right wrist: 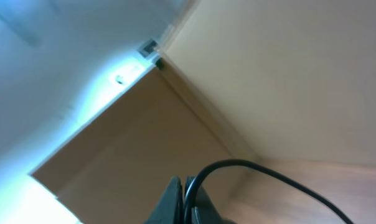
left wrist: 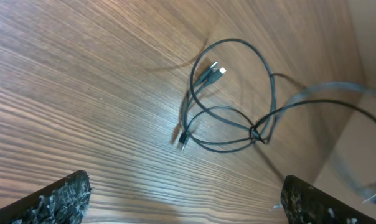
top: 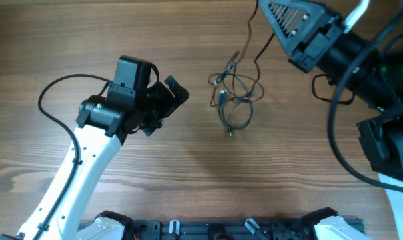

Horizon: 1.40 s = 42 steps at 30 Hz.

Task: Untangle cables

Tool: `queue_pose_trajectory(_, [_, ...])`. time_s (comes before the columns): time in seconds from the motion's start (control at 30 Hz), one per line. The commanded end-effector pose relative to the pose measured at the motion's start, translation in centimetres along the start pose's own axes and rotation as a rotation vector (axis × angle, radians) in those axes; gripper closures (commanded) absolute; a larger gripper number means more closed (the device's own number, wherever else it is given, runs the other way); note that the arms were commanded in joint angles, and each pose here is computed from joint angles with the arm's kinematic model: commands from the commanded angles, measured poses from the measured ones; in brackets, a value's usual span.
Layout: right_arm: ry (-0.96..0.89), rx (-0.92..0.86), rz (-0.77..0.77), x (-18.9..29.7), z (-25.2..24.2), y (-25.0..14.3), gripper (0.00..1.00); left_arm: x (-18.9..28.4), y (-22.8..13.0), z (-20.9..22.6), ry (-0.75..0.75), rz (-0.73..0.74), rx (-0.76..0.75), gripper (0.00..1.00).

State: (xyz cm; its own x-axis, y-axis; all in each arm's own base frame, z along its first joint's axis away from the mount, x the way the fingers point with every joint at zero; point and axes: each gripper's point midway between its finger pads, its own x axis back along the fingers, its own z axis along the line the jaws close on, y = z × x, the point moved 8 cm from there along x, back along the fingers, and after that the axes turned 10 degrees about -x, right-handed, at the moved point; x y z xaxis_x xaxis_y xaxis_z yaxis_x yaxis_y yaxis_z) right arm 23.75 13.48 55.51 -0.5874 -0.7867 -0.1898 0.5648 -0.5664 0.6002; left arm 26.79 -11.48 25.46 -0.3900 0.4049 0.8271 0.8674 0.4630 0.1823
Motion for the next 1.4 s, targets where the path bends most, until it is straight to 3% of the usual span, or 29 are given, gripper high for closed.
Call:
queue_pose_trajectory(0.0, [0.137,-0.066,-0.015,0.7,3.0,0.7,0.95,-0.1,0.0,0.4,0.04,-0.017,-0.018,0.0])
queue_pose_trajectory(0.17, [0.245,-0.003,-0.1,2.4,7.8,2.6,0.95,-0.1,0.2,0.7,0.06,-0.035,-0.017,0.0])
queue_pose_trajectory(0.23, [0.193,0.035,-0.085,2.6,7.7,2.4,0.95,-0.1,0.1,0.6,0.06,-0.034,-0.017,0.0])
queue_pose_trajectory(0.33, [-0.053,-0.04,-0.024,1.3,2.8,1.2,0.95,-0.1,0.0,0.3,0.026,-0.012,-0.026,0.0])
queue_pose_trajectory(0.37, [-0.144,-0.067,-0.001,0.8,0.8,0.7,0.96,0.0,-0.1,-0.4,-0.039,0.015,-0.088,0.0])
queue_pose_trajectory(0.4, [-0.211,-0.086,0.038,0.2,-1.0,0.2,0.96,0.4,-0.4,-2.2,-0.2,0.063,-0.22,0.0])
queue_pose_trajectory(0.43, [-0.267,-0.124,0.081,-0.4,-2.7,-0.4,0.96,0.9,-0.6,-3.1,-0.285,0.08,-0.247,0.0])
queue_pose_trajectory(0.6, [-0.492,-0.261,0.198,-1.9,-8.8,-2.5,0.96,4.4,-0.6,-4.4,-0.435,0.075,-0.04,0.0])
queue_pose_trajectory(0.7, [-0.574,-0.325,0.199,-2.6,-11.0,-2.9,0.96,6.1,-0.5,-4.1,-0.463,0.03,-0.028,0.02])
queue_pose_trajectory(0.77, [-0.664,-0.469,0.181,-2.9,-13.0,-3.5,0.96,6.7,-0.7,-4.2,-0.484,-0.006,-0.15,0.11])
queue_pose_trajectory(0.87, [-0.778,-0.629,0.223,-3.4,-15.9,-5.1,0.96,6.9,-1.1,-4.4,-0.513,-0.038,-0.42,0.1])
queue_pose_trajectory(1.0, [-0.756,-0.747,0.369,-4.6,-17.5,-6.9,0.96,6.7,-1.7,-4.9,-0.526,-0.06,-0.583,0.18])
queue_pose_trajectory(1.27, [-0.741,-0.794,0.456,-5.4,-17.2,-8.6,0.96,7.2,-3.5,-8.3,-0.651,-0.11,-0.771,0.19])
queue_pose_trajectory(1.37, [-0.735,-0.792,0.472,-5.6,-16.9,-9.0,0.96,7.1,-3.7,-8.5,-0.647,-0.117,-0.777,0.32])
